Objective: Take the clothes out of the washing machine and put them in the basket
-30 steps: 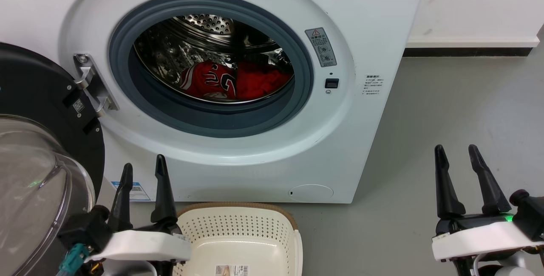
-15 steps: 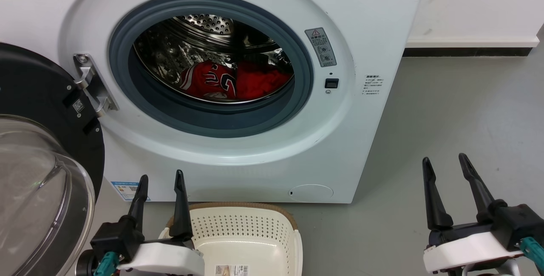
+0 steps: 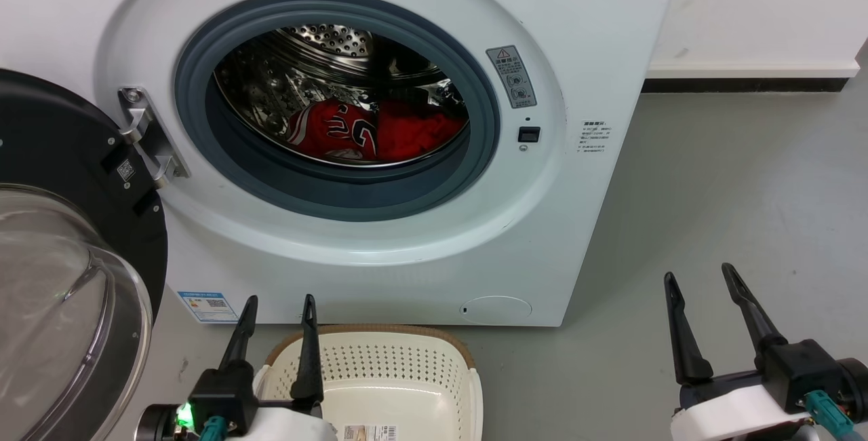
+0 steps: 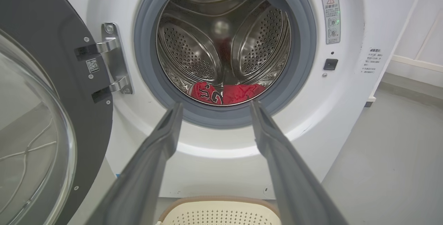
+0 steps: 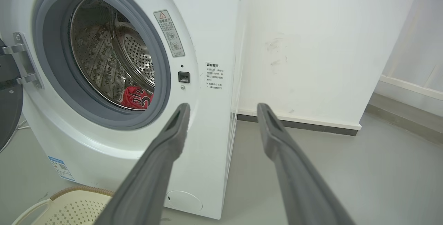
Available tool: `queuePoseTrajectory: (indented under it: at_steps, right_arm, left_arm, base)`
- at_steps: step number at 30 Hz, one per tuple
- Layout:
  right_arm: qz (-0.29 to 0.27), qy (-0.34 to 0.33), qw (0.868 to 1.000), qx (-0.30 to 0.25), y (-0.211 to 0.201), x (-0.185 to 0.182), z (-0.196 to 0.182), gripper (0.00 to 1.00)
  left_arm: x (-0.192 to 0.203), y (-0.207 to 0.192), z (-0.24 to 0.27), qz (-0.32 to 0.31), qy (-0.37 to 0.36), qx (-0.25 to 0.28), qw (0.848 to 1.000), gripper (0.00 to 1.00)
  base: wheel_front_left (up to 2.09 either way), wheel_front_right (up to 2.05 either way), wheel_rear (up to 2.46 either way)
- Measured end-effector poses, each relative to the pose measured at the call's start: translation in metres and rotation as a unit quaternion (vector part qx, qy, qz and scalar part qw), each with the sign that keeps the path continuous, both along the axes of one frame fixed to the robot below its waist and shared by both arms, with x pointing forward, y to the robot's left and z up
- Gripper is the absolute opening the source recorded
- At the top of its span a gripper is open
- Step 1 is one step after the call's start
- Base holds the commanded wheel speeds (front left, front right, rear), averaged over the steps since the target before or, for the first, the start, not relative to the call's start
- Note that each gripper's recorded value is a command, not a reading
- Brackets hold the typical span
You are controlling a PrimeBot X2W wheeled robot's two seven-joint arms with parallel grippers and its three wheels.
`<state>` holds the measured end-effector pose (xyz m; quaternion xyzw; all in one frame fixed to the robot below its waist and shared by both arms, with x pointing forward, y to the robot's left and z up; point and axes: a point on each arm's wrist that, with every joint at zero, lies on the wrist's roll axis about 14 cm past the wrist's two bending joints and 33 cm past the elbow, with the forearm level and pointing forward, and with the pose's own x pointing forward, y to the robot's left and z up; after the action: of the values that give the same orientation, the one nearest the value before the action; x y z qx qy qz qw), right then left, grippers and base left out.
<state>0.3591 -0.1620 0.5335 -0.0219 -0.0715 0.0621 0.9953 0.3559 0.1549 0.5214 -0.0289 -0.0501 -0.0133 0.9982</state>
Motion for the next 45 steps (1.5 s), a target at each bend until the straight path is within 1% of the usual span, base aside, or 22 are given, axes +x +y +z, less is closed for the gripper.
queuePoseTrajectory:
  at_steps: [4,9,17,20,26,45]
  right_arm:
    - [-0.001,0.002,1.0,-0.008,-0.001,0.0,-0.003,1.0]
    - [-0.001,0.003,1.0,-0.015,-0.001,-0.001,-0.006,1.0]
    - [-0.001,0.008,1.0,-0.031,-0.001,-0.003,-0.012,1.0]
    - [-0.005,0.015,1.0,-0.016,-0.004,-0.005,-0.017,1.0]
    - [-0.008,0.03,1.0,0.002,-0.006,-0.007,-0.027,1.0]
    - [-0.013,0.032,0.999,0.005,-0.009,-0.008,-0.028,1.0]
  left_arm:
    - [-0.001,-0.004,-0.001,-0.005,-0.004,0.028,1.0,1.0]
    - [-0.002,-0.007,-0.001,-0.007,-0.008,0.042,0.999,1.0]
    - [-0.003,-0.006,0.003,-0.007,-0.018,0.042,0.999,1.0]
    - [-0.005,-0.004,0.003,-0.005,-0.019,0.036,0.999,1.0]
    - [-0.006,-0.003,0.0,-0.011,-0.016,0.042,0.999,1.0]
    - [-0.005,-0.006,-0.004,-0.02,-0.012,0.048,0.999,1.0]
  base:
    - [0.0,0.0,0.0]
    - [0.0,0.0,0.0]
    - [0.0,0.0,0.0]
    - [0.0,0.0,0.0]
    - [0.0,0.0,0.0]
    - [0.0,0.0,0.0]
